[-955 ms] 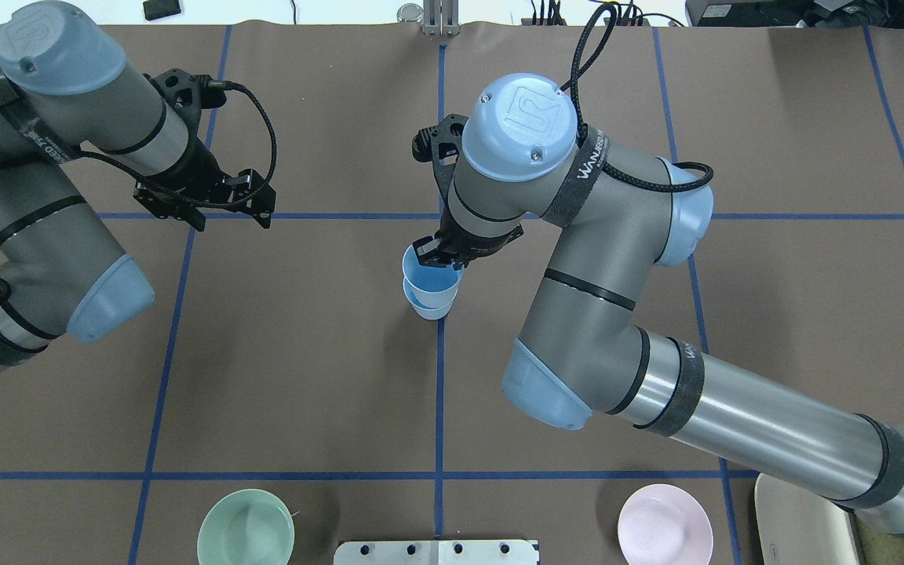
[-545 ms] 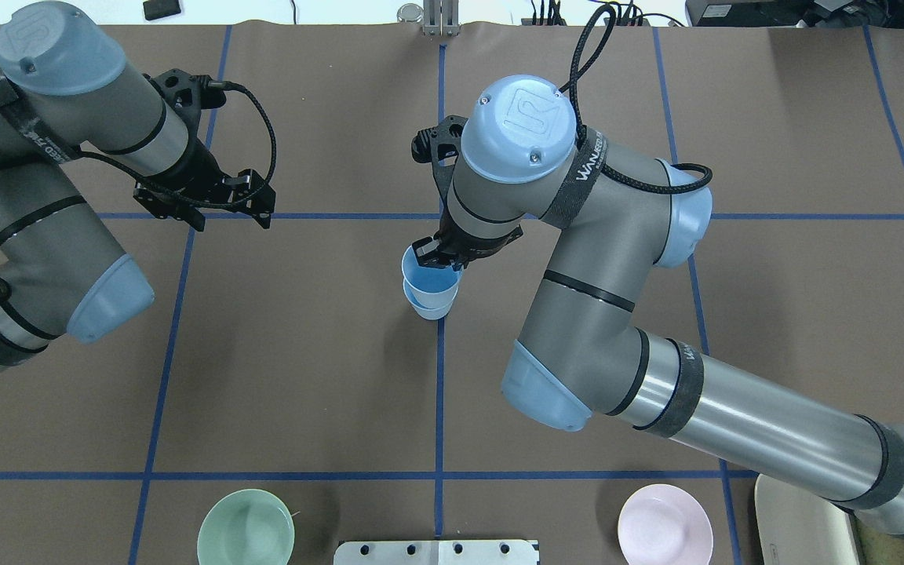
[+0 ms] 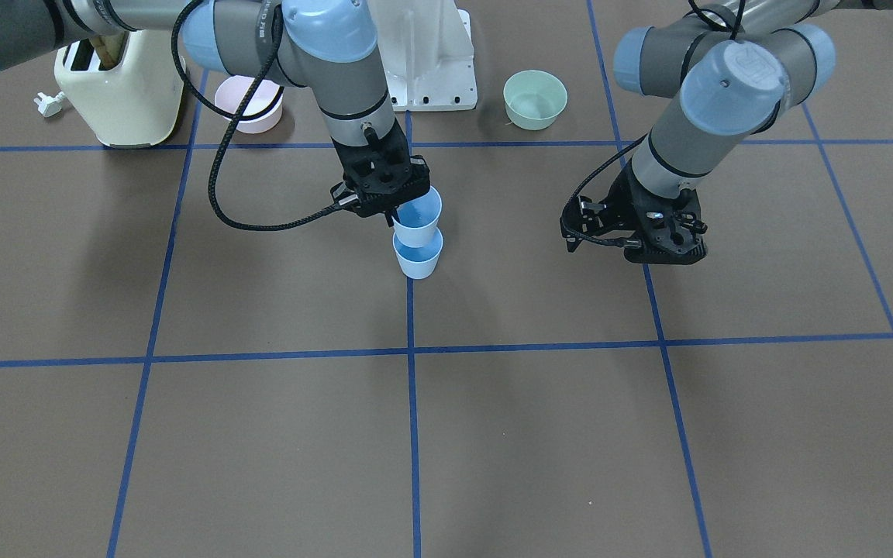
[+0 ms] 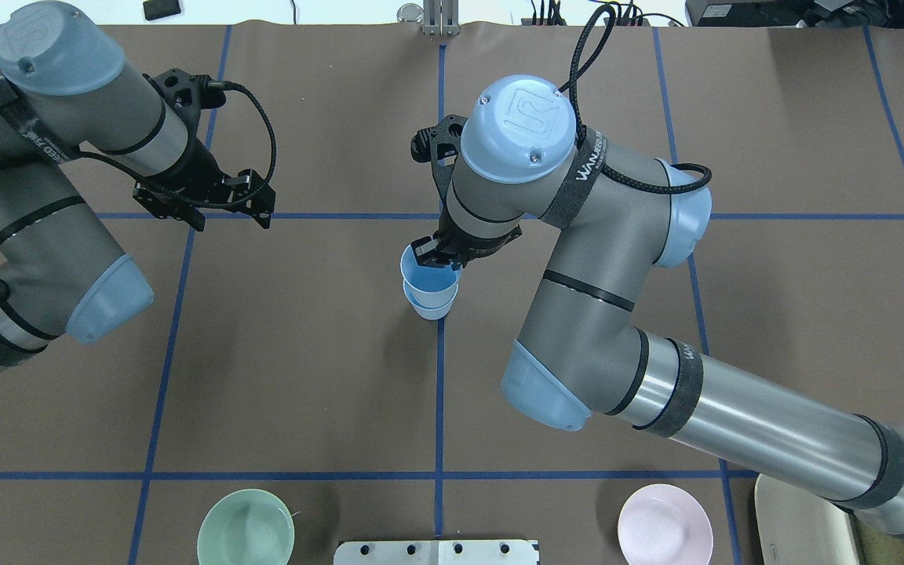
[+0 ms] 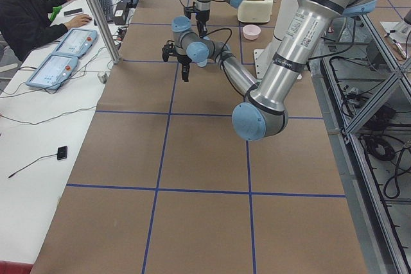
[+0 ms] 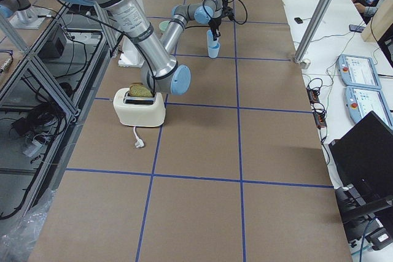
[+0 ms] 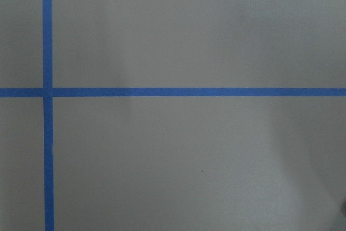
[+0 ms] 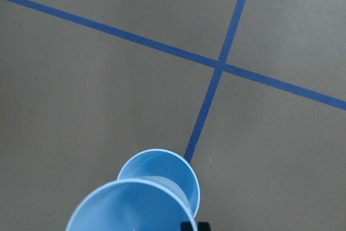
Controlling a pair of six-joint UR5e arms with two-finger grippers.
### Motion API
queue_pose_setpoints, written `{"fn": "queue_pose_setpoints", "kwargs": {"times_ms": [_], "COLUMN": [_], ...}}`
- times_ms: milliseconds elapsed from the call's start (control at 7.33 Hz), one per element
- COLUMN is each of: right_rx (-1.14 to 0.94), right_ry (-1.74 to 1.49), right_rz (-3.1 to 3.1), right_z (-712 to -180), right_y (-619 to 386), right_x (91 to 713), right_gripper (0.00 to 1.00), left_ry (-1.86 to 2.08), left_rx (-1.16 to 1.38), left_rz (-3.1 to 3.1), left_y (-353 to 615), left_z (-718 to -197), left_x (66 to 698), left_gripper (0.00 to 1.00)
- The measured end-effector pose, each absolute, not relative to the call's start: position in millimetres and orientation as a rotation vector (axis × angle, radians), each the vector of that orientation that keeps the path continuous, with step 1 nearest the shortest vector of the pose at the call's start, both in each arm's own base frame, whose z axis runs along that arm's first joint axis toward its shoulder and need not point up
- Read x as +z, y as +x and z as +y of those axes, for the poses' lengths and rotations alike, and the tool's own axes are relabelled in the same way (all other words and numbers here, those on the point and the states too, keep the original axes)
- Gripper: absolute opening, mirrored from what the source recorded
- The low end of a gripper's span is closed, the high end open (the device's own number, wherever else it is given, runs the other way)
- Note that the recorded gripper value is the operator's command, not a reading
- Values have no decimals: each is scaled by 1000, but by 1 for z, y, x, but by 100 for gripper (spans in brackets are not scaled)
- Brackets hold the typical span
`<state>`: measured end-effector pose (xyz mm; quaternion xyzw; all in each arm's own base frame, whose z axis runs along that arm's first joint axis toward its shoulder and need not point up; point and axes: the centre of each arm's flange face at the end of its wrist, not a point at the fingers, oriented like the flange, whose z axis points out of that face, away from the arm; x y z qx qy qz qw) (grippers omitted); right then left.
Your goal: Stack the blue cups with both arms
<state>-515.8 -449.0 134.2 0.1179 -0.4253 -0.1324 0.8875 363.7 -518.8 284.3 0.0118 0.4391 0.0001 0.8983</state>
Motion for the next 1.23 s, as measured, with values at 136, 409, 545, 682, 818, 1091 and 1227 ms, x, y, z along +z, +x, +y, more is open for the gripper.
{"fn": "queue_pose_setpoints", "kwargs": {"times_ms": [136,409,545,682,818,1091,1227], "right_rx": [-276,-282,-285,-281,-262,-184,-129], "right_ry": [248,252,254,257,259,277,294], "right_rz": [-888,-889,-890,-891,-896,-889,-875], "right_z": [-449,-450,-450,-454,-467,-509,-532], "right_y": [-516,-517,-517,-512,-497,-447,-410], "right_x": [134,135,135,135,136,146,158], "right_gripper": [87,100,100,100,100,100,100], "left_ry": [24,25,25,27,31,54,82], "left_rx": [0,1,1,-4,-16,-25,-1], "left_rz": [909,909,909,908,907,903,892], "left_y": [364,364,363,360,353,335,319], "left_z": [-519,-519,-519,-521,-525,-536,-545], "left_x": [284,284,284,285,286,288,293], "left_gripper": [94,94,94,96,97,98,98]}}
